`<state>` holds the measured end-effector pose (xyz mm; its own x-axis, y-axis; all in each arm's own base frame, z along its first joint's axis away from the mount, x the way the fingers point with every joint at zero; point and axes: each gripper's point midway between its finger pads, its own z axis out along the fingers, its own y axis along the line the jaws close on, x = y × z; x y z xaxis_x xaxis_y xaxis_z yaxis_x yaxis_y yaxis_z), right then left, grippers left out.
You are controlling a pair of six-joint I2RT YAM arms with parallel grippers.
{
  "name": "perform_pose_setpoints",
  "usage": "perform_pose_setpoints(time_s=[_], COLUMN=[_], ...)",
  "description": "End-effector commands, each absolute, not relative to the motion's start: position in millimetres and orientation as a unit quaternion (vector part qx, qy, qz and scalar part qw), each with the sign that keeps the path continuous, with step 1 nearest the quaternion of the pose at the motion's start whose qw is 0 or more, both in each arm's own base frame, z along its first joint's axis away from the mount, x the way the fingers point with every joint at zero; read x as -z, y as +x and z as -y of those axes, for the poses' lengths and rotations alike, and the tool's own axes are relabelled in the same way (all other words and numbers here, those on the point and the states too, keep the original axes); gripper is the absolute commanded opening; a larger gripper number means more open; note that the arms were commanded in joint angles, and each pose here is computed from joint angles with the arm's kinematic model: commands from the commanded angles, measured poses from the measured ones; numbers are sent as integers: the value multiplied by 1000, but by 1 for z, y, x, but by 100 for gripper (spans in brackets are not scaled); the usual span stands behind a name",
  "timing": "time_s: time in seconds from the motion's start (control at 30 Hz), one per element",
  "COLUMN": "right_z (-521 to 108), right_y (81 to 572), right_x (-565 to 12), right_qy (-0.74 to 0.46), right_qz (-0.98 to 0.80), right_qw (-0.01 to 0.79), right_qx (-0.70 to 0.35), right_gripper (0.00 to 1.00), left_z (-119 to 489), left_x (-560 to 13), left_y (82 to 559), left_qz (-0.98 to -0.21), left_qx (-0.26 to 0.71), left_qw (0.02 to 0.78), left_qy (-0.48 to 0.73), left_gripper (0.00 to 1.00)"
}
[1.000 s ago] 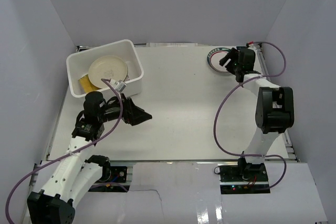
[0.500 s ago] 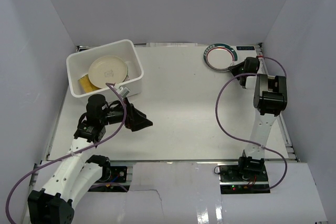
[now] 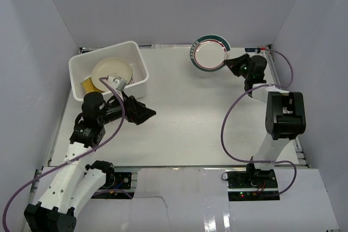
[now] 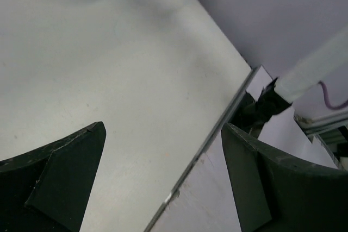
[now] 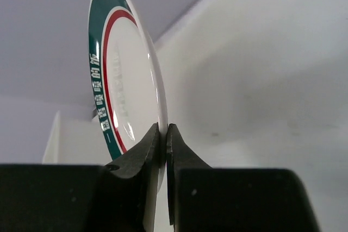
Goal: Place the plates into the plastic bin on the countertop
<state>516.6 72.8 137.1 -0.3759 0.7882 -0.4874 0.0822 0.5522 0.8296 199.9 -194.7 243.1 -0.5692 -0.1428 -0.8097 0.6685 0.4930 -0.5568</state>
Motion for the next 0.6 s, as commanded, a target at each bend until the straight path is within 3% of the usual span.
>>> perform_pose_setpoints(time_s=[0.0,0.13,0.2,0.47,0.57], right_z=[-168,-261,-292,-449,-489], right_y=[503,486,485,461,456], right_x=[-256,-297,-288,-316,-291], right_qy=[112,35,24,-49,-53], right_qz=[-699,-688,-700,-689,-710], right_qw=[530,526,509,497,480], right_qx=[-467,-499,-500,-525,-513], right_gripper=[8,8,8,8,8], left_z=[178,138,120,87,88], left_x=[-331,-380,-388,-356,-360], left_y=[218,230,227,224,222], left_qz=[-700,-675,-669,-703,-700], left_qx=[422,349,324,263,263], left_qw=[555,648,669,658,662], left_qy=[155,63,21,-57,-50], left_gripper=[98,98,98,98,98])
